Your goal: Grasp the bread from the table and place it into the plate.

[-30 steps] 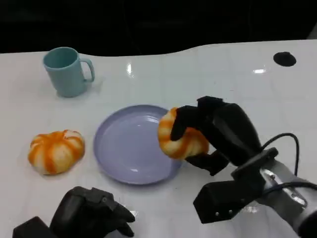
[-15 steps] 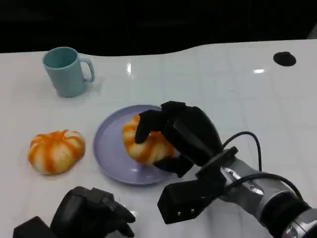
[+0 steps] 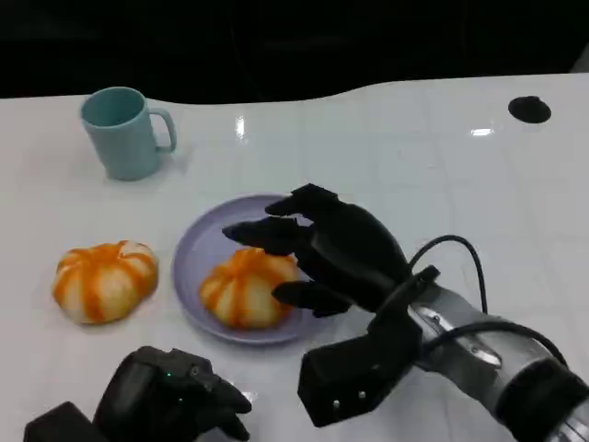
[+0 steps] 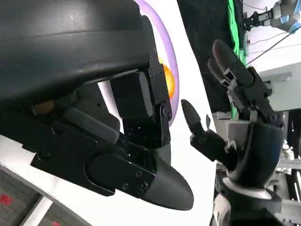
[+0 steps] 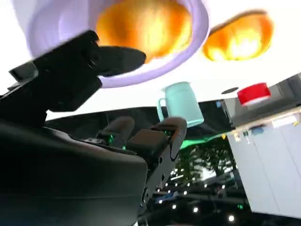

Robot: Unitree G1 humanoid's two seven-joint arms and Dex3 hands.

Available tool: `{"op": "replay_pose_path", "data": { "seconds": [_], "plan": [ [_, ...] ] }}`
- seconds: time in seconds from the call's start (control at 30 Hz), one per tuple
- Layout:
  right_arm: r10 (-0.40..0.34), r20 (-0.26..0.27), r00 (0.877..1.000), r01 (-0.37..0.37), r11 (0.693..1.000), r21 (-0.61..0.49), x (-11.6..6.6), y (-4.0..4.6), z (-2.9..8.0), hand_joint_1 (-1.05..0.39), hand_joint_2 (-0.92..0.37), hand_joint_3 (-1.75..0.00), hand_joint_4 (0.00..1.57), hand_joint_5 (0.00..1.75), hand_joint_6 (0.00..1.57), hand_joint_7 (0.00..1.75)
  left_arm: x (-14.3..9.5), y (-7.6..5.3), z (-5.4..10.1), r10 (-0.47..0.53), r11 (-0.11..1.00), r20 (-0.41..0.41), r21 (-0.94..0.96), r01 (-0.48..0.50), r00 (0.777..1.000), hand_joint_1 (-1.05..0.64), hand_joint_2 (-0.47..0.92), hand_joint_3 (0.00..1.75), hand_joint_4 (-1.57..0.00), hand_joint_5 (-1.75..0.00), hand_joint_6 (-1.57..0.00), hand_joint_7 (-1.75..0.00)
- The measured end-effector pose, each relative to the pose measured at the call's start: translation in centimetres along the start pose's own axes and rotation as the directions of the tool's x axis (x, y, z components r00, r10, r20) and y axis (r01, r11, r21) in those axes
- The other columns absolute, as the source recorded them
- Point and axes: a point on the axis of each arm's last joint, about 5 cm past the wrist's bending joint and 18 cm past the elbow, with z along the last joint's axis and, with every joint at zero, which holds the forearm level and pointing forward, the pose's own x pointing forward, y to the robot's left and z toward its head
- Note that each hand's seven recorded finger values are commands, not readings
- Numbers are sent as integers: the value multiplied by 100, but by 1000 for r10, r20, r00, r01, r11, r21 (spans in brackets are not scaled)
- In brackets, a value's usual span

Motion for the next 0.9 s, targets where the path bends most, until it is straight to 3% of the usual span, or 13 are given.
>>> {"op": "replay_pose_path", "data": {
  "seconds": [0.3, 0.63, 0.8, 0.9],
  "plan": [
    [-43, -12, 999, 43, 998, 49, -298, -117, -59, -34, -84, -9, 9, 74, 51, 2, -9, -1, -11, -1, 1000, -5, 2, 1, 1000, -105, 91, 0, -141, -67, -157, -26],
    [-139, -63, 988, 148, 973, 176, -669, -258, -141, -26, -89, -7, 36, 80, 65, 8, -14, -6, -19, -3, 1000, -4, -1, 3, 1000, -105, 90, 0, -142, -68, -157, -26],
    [-144, -132, 981, 182, 918, 353, -893, -342, -143, -16, -91, -13, 68, 82, 86, 13, -11, -8, -18, -4, 1000, -3, 0, 4, 1000, -105, 90, 0, -142, -67, -157, -26],
    [-148, -168, 975, 208, 874, 440, -1025, -376, -159, -13, -83, -35, 73, 103, 94, 31, -10, -10, -18, -4, 1000, -3, -1, 4, 1000, -105, 90, 0, -142, -67, -157, -26]
  ]
}}
